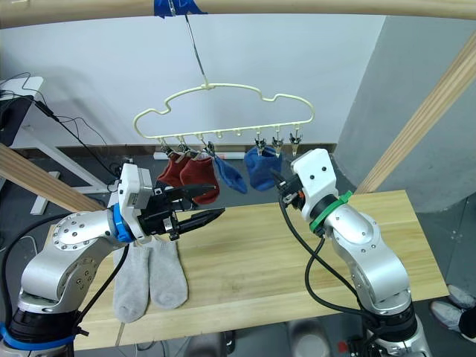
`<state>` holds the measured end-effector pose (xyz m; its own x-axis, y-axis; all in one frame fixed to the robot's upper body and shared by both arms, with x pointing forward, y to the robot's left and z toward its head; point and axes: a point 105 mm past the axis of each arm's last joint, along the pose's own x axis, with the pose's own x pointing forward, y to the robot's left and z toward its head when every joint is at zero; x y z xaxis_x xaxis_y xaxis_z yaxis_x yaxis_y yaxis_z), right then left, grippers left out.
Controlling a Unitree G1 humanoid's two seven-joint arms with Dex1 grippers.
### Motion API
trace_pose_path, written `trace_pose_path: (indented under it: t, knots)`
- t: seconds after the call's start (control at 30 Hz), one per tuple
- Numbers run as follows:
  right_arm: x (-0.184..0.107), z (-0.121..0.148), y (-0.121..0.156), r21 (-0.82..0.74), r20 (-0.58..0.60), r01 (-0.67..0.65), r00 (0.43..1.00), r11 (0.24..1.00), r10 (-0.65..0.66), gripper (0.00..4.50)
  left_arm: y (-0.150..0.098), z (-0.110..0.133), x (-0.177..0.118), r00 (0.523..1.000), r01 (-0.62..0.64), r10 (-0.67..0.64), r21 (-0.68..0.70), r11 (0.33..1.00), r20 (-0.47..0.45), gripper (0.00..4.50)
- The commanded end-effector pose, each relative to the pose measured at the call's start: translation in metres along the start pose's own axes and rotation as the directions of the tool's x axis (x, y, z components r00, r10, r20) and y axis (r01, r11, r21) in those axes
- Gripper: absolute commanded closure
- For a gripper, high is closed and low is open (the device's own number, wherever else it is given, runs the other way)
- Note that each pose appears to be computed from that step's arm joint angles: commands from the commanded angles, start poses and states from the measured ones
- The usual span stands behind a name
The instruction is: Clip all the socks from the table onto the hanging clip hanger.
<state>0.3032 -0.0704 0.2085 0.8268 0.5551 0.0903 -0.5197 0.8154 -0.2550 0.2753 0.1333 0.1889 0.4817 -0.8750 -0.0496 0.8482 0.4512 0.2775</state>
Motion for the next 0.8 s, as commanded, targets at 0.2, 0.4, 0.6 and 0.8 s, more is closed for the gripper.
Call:
trace_pose_path:
  t: [0.2,0.4,0.6,0.8]
  knots:
    - [0.015,0.009,-0.006,0.008,0.044,0.09,0.995,0.996,-0.09,2.66,-0.002,0.012,0.006,0.999,0.029,-0.03,0.052,0.998,0.028,1.64]
    - [0.032,0.007,-0.014,0.076,0.025,0.159,0.987,0.984,-0.161,2.66,0.0,0.013,0.008,0.999,0.038,-0.04,0.066,0.997,0.028,1.64]
    - [0.041,0.016,-0.016,0.087,0.056,0.168,0.983,0.982,-0.173,2.66,0.001,0.012,0.008,0.999,0.039,-0.041,0.069,0.997,0.027,1.64]
    - [0.043,0.021,-0.02,0.098,0.08,0.202,0.974,0.974,-0.21,2.66,0.0,0.01,0.01,0.999,0.041,-0.044,0.072,0.997,0.029,1.64]
